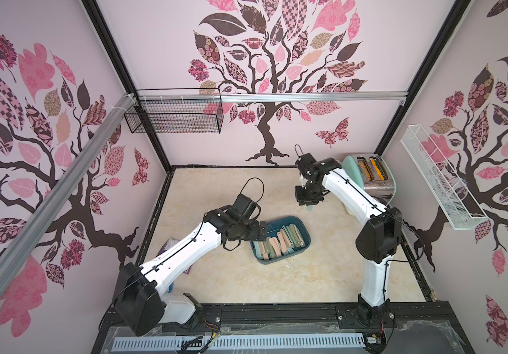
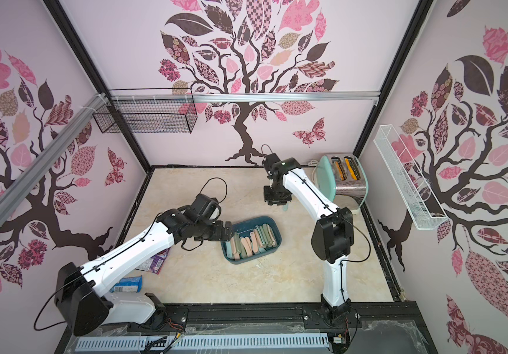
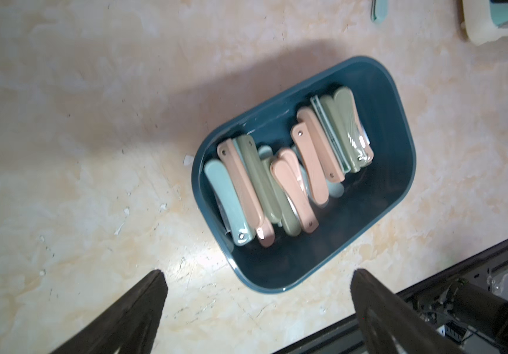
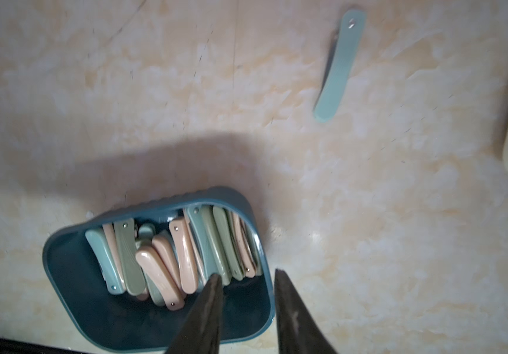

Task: Take the fruit knife out of the storage box
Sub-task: Pick up the fruit knife from the storage box.

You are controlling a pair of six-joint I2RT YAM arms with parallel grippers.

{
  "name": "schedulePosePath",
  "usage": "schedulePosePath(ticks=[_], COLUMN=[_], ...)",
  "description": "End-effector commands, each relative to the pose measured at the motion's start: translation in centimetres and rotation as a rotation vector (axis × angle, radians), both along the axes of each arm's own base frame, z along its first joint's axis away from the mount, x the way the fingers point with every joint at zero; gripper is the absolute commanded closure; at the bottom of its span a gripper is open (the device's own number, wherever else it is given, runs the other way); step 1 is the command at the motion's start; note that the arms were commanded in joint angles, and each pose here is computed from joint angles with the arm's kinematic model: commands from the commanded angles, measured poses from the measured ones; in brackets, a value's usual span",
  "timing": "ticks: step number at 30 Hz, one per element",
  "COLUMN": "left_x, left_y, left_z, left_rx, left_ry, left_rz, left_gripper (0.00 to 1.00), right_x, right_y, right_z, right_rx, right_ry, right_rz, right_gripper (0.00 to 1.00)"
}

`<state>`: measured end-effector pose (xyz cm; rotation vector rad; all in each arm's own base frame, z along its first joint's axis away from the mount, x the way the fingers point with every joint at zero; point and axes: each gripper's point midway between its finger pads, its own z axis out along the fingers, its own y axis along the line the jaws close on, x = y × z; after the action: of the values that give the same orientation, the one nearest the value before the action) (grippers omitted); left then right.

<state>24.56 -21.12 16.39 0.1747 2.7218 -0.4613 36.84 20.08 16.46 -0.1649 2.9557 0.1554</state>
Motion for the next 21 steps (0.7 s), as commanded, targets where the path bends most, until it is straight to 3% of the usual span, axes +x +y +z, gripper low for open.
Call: schedulePosePath(ticks=[1,9,21], left_x=[-1.8,-3.9,-4.0], left_y=[1.8,3.8,4.2], left_z=[-0.1,0.8,0.5], left_rx=[0.020,0.006,0.064], left_ry=[0.013,-0.005,0.010], left_rz=[0.020,0.048,0.011], left_gripper=[0.02,0.02,0.02], right_x=[-2.4,-6.5,-7.4], right_y=[1.8,6.8,9.6], right_z=[-1.3,-5.7,-9.1], right_rx=[0.003,-0.033,-0.018], right_ry=[0.036,0.129,0.201], right_rz=[0.056,0.174,0.201], right_gripper=[0.70,0.76,0.80])
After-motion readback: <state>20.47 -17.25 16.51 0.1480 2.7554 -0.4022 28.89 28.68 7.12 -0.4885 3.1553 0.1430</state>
